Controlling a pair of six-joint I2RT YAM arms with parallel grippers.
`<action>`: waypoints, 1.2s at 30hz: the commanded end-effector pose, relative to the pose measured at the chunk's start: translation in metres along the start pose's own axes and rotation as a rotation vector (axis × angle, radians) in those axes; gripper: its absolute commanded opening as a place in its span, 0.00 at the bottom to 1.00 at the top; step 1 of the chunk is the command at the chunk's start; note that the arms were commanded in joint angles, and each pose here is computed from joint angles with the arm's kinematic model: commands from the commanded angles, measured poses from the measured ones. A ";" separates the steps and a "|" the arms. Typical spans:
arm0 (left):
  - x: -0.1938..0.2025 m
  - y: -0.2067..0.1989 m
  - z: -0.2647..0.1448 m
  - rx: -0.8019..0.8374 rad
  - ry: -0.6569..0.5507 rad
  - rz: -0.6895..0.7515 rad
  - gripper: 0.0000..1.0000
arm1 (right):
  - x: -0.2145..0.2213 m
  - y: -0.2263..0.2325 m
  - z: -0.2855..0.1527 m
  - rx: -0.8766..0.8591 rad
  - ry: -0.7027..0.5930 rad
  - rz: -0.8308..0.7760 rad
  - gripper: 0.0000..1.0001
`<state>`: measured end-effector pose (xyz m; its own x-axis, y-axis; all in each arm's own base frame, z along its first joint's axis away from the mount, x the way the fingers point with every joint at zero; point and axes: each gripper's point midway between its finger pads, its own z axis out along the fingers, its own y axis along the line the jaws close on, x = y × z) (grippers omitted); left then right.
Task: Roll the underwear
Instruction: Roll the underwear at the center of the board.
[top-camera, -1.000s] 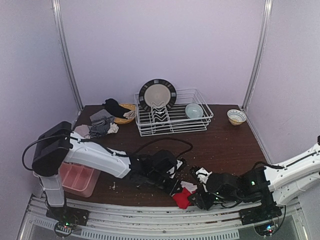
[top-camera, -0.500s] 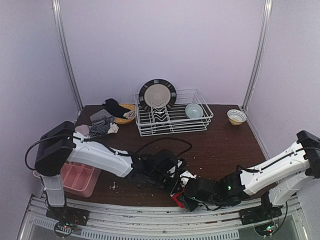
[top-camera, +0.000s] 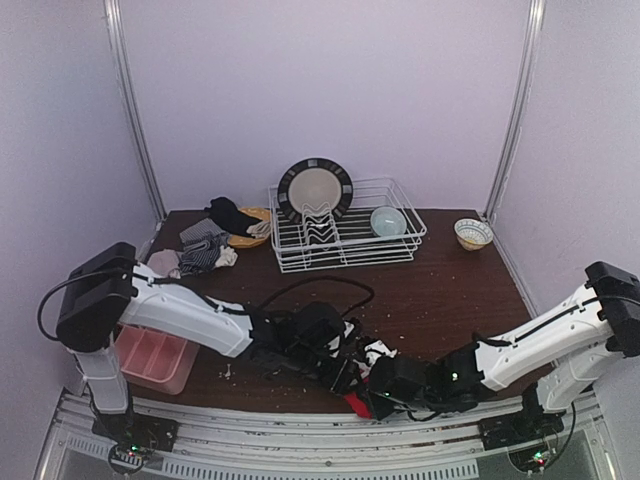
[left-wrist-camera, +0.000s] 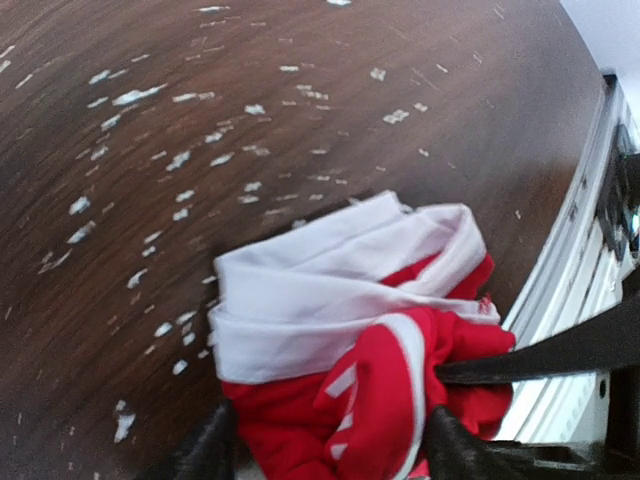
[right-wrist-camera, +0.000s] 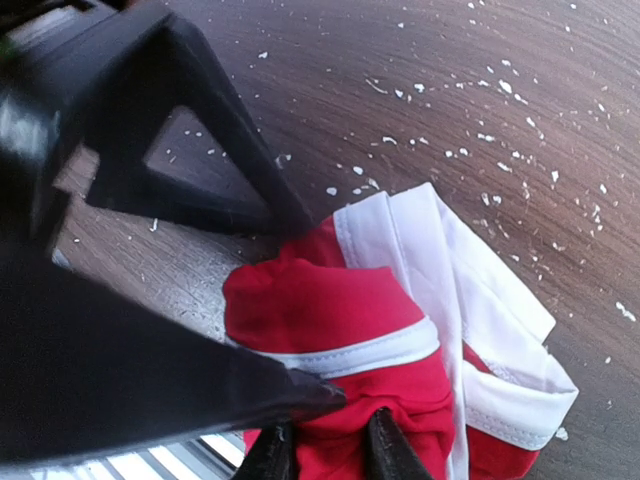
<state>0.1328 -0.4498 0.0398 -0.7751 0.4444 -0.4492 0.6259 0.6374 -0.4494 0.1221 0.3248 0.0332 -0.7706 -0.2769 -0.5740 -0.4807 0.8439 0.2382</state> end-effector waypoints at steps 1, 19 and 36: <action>0.002 0.001 -0.021 -0.020 -0.033 -0.005 0.97 | 0.052 -0.037 0.009 0.079 0.180 0.008 0.20; 0.017 0.009 -0.076 -0.434 -0.292 0.018 0.98 | 0.037 -0.020 0.033 -0.255 0.149 0.420 0.00; 0.023 -0.008 -0.026 0.004 -0.220 -0.337 0.75 | 0.031 -0.040 0.039 -0.283 0.061 0.573 0.00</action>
<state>0.1082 -0.4059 0.0490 -0.8493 0.1403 -0.5089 0.4029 0.7953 -0.4530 0.1432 0.3411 0.0302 -0.9333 0.1464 -0.3279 -0.1874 0.5804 0.7925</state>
